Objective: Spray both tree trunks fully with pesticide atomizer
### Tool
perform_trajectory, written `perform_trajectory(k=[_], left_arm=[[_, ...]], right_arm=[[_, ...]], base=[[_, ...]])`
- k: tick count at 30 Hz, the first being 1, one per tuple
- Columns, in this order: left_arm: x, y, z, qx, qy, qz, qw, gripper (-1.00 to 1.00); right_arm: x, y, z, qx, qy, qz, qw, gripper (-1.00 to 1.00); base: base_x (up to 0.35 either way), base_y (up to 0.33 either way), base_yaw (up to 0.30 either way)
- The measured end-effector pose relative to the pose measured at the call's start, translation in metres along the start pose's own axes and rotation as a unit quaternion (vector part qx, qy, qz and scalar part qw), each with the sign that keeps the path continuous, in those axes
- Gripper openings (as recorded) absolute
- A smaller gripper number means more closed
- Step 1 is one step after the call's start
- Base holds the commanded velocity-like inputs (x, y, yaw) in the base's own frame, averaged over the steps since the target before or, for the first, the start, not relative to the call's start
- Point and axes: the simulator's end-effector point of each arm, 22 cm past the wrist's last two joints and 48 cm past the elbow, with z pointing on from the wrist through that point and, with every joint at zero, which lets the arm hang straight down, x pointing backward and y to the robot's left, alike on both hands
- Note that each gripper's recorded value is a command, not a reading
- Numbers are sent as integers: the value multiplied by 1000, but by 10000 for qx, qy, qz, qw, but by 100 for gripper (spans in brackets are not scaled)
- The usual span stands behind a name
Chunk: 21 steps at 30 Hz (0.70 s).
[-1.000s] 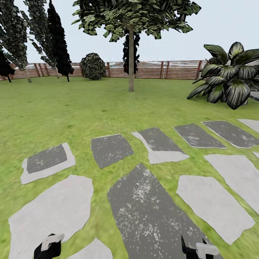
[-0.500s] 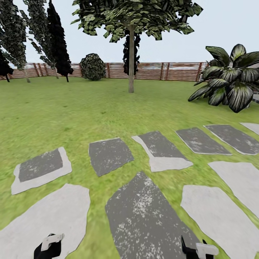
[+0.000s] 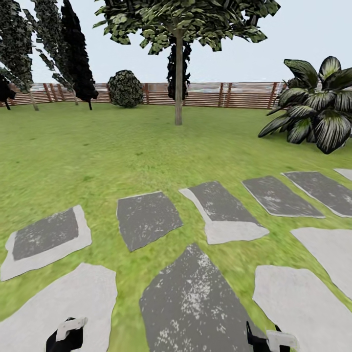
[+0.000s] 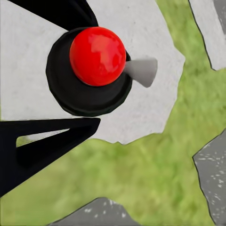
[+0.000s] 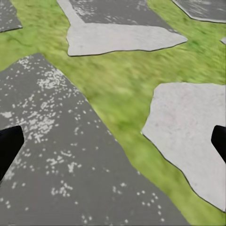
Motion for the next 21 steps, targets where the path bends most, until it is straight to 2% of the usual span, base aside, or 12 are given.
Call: perform_trajectory(k=[21], left_arm=[[0, 0, 0, 0, 0, 0, 10000, -100]], right_arm=[[0, 0, 0, -2, -1, 0, 10000, 100]], base=[[339, 0, 0]])
